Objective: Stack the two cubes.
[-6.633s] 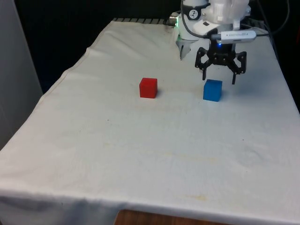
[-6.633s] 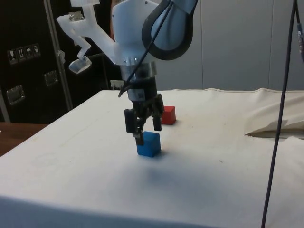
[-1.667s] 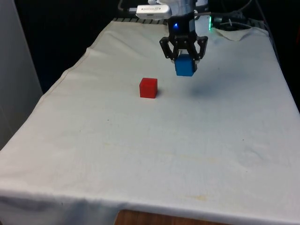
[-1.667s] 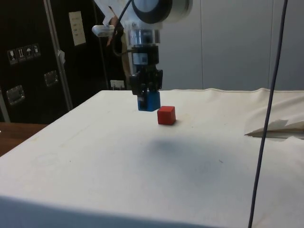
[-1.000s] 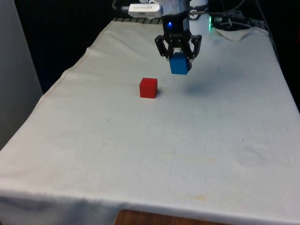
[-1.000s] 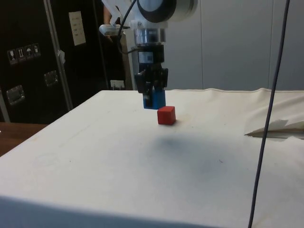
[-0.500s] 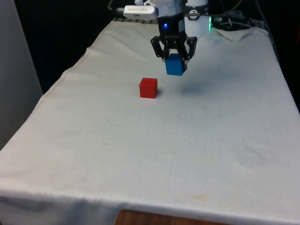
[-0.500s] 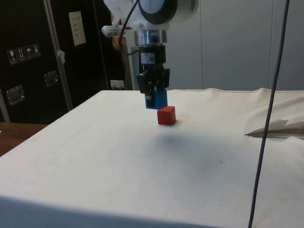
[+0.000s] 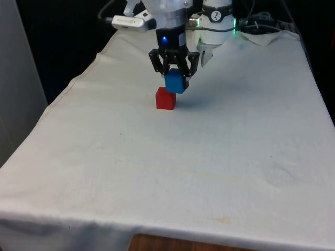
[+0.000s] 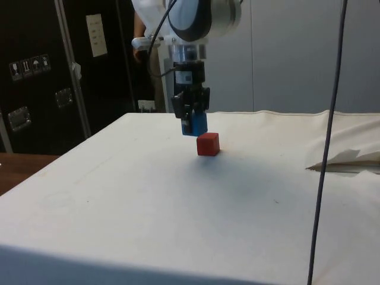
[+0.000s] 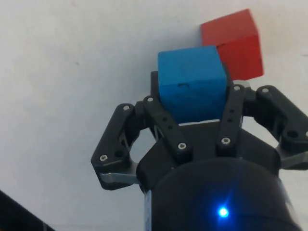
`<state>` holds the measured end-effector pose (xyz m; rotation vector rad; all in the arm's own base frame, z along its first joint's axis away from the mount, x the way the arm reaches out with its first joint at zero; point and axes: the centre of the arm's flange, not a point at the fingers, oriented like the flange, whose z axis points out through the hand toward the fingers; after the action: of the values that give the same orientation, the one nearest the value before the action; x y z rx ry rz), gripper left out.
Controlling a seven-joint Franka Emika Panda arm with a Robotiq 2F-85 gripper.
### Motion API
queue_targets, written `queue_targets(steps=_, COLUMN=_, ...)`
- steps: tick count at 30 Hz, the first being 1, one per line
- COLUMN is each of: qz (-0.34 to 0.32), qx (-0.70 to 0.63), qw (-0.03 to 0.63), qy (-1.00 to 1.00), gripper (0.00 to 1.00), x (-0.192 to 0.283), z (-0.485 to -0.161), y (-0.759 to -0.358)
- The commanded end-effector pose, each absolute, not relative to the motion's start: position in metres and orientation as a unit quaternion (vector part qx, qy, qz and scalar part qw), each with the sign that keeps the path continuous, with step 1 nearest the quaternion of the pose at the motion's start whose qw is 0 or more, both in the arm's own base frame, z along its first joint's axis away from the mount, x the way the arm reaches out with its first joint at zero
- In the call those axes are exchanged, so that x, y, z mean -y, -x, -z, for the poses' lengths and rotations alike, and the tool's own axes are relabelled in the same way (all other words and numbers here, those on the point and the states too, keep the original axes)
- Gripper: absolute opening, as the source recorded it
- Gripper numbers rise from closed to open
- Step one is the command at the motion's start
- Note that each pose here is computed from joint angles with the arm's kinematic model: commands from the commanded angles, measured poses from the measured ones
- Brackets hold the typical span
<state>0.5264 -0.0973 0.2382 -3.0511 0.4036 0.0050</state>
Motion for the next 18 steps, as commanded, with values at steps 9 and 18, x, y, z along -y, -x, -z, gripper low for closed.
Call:
queue_targets(steps=9, qz=-0.001, qx=-0.123, qw=0.009, qy=0.992, gripper=0.00, x=0.122, z=-0.237, y=-0.525)
queue_targets(steps=18, qz=0.006, qx=-0.112, qw=0.005, qy=0.994, gripper=0.00, x=0.134, z=-0.238, y=-0.519)
